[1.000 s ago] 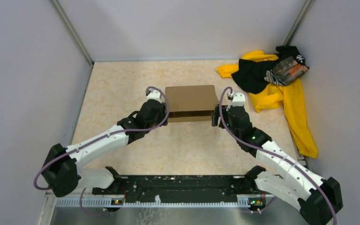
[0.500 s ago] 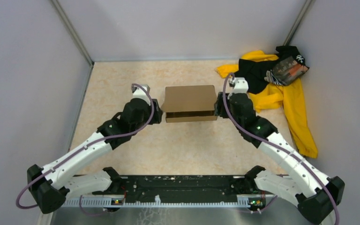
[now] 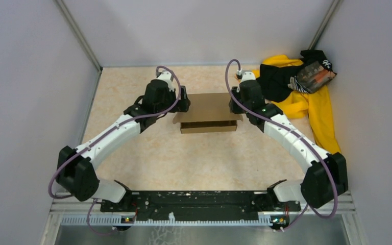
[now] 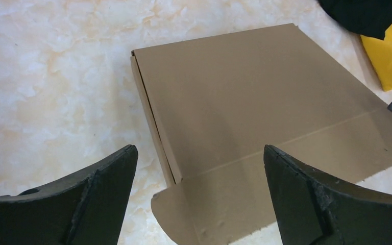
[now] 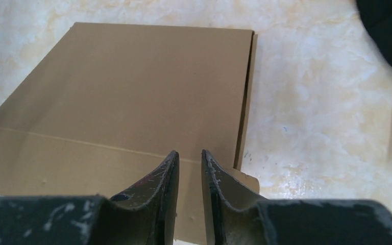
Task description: Fold the paper box
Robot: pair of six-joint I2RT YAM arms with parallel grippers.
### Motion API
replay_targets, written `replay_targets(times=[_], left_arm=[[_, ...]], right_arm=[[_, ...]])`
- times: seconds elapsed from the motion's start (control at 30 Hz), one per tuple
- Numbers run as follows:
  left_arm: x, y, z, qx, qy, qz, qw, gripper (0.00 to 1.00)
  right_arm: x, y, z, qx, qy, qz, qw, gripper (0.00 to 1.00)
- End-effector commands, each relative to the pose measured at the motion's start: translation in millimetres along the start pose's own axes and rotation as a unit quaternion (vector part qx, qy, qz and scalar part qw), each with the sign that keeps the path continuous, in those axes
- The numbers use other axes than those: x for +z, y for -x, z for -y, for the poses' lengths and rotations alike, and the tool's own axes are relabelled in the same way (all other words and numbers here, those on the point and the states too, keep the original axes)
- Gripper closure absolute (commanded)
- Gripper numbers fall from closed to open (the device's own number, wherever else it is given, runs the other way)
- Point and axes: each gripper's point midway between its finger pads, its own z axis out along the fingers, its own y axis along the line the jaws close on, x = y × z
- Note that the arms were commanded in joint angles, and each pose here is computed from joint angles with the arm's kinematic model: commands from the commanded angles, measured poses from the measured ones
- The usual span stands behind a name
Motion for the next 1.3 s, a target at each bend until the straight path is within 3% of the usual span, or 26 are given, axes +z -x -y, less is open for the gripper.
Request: replay_targets(times=[0.0,0.47,1.27], left_arm=[[17,-3,11,-0.011,-0.055,-0.008,0.998,0.02],[37,-78,-1,-0.030,-0.059,-0.100,0.993,0.42],[57,-166,-36,-0.040,0.011,-0.212,0.976,0.49]], right_arm=[[13,18,-17,-0.004,0.043,0.019,0.999,0.79],[40,-53,-8,0.005,0.046,-0.048,0.998,0.82],[63,-113,-1,0.009,0.044,-0.118,0.992,0.86]])
